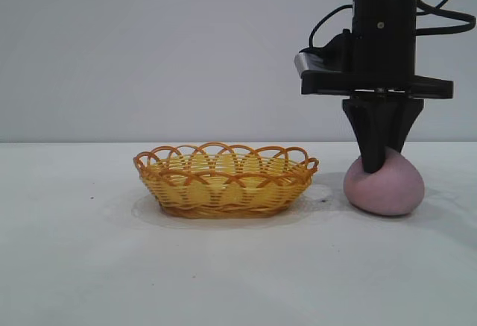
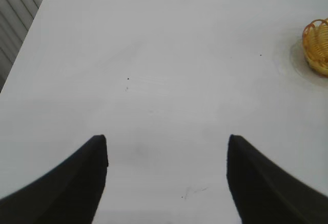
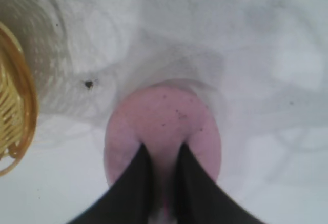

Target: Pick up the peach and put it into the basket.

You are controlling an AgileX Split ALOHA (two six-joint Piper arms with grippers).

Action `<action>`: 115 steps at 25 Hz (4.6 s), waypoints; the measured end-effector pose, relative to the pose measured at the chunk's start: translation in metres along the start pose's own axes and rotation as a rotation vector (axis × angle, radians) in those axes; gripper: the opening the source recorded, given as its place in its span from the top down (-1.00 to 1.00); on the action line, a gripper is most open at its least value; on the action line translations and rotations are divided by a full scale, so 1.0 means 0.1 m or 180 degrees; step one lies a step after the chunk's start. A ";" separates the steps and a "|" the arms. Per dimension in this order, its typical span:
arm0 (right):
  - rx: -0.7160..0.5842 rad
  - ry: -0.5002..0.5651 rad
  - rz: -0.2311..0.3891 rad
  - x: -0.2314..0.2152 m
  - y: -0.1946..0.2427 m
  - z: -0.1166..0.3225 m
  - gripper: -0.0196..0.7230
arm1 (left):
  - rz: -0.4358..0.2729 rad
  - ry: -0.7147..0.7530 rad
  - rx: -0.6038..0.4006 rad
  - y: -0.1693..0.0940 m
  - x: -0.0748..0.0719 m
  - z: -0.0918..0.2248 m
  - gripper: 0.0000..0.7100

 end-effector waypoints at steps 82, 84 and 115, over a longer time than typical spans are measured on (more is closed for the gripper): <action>-0.0920 0.0761 0.0206 -0.87 -0.91 0.34 -0.09 | 0.0000 0.0000 0.0000 0.00 0.00 0.00 -0.37; -0.0947 0.0771 0.0153 -0.82 -1.01 0.38 -0.09 | 0.0000 0.0000 0.0000 0.00 0.00 0.00 -0.37; -0.2414 0.0606 0.0587 0.25 -2.53 2.45 -0.09 | 0.0000 0.0000 0.0000 0.00 0.00 0.00 -0.37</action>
Point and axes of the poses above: a point on each arm's last joint axis where the gripper is mounted, y pointing out along that axis toward the gripper, x along the wrist's bending axis when the last joint is at zero, z = x × y, the point moved 4 cm from there along y, pointing out along that axis toward the gripper, and after that the axes turned 10 degrees about -y, right-handed, at the moved point
